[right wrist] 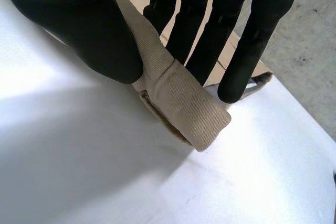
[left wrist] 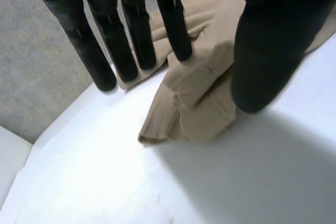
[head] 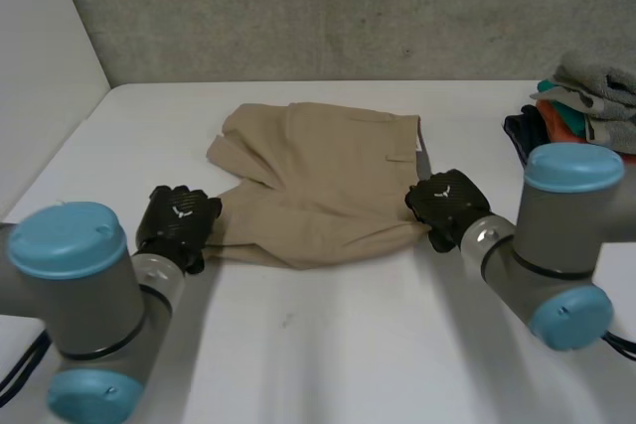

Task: Fold the laundry.

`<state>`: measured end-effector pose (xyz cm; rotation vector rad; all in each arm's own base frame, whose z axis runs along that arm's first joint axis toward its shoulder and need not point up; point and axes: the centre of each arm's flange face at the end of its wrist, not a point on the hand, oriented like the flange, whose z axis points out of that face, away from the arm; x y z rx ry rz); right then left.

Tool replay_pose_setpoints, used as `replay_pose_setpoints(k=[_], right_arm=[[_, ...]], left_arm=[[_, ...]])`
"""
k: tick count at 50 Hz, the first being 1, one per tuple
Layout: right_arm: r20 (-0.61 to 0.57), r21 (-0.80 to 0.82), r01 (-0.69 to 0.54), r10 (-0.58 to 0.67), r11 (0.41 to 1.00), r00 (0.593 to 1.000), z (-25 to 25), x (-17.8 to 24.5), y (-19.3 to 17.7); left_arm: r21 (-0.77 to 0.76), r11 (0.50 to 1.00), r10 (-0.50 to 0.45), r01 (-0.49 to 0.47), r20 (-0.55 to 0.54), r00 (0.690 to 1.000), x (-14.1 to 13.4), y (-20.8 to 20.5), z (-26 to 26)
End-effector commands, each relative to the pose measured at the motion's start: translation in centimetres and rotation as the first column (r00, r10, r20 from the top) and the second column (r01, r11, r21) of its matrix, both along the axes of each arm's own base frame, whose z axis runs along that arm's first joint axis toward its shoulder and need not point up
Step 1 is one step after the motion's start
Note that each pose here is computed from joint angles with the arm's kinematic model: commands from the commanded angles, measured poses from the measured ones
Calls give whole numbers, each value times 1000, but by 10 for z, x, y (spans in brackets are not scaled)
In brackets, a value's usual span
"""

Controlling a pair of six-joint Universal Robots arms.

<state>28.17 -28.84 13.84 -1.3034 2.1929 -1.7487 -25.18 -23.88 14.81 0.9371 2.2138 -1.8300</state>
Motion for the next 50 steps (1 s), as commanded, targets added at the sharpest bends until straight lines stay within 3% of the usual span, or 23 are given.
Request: replay_pose_setpoints(k=[1, 7, 15, 24, 29, 35, 39, 45, 50], right_arm=[[20, -27, -7, 7, 1000, 1000, 17, -12, 27], [22, -24, -6, 7, 1000, 1000, 9, -16, 34], [29, -32, -8, 9, 999, 1000, 9, -15, 33], [20, -27, -10, 11, 1000, 1000, 7, -15, 35], [21, -21, -7, 8, 1000, 1000, 6, -15, 36], [18, -29, -2, 2, 1000, 1000, 7, -16, 34], [13, -35, -9, 10, 999, 1000, 12, -16, 34], [-45, -98, -39, 35, 994, 998, 40, -19, 42], [-224, -42, -111, 99, 993, 970, 51, -27, 66]], left_arm=[[-12, 1000, 3, -3, -16, 1000, 5, 11, 36], [-22, 999, -43, 42, -36, 998, -1, 2, 39], [79, 992, -97, 98, -14, 995, -6, -6, 1], [26, 995, -98, 100, -56, 994, -4, -53, -19], [32, 985, -165, 168, -82, 983, -11, -64, -25], [34, 987, -156, 159, -77, 985, -8, -62, -23], [54, 989, -131, 135, -67, 989, 3, -45, -3], [143, 979, -141, 145, -36, 989, 19, 14, 24], [242, 958, -167, 157, 21, 986, 35, 64, 41]])
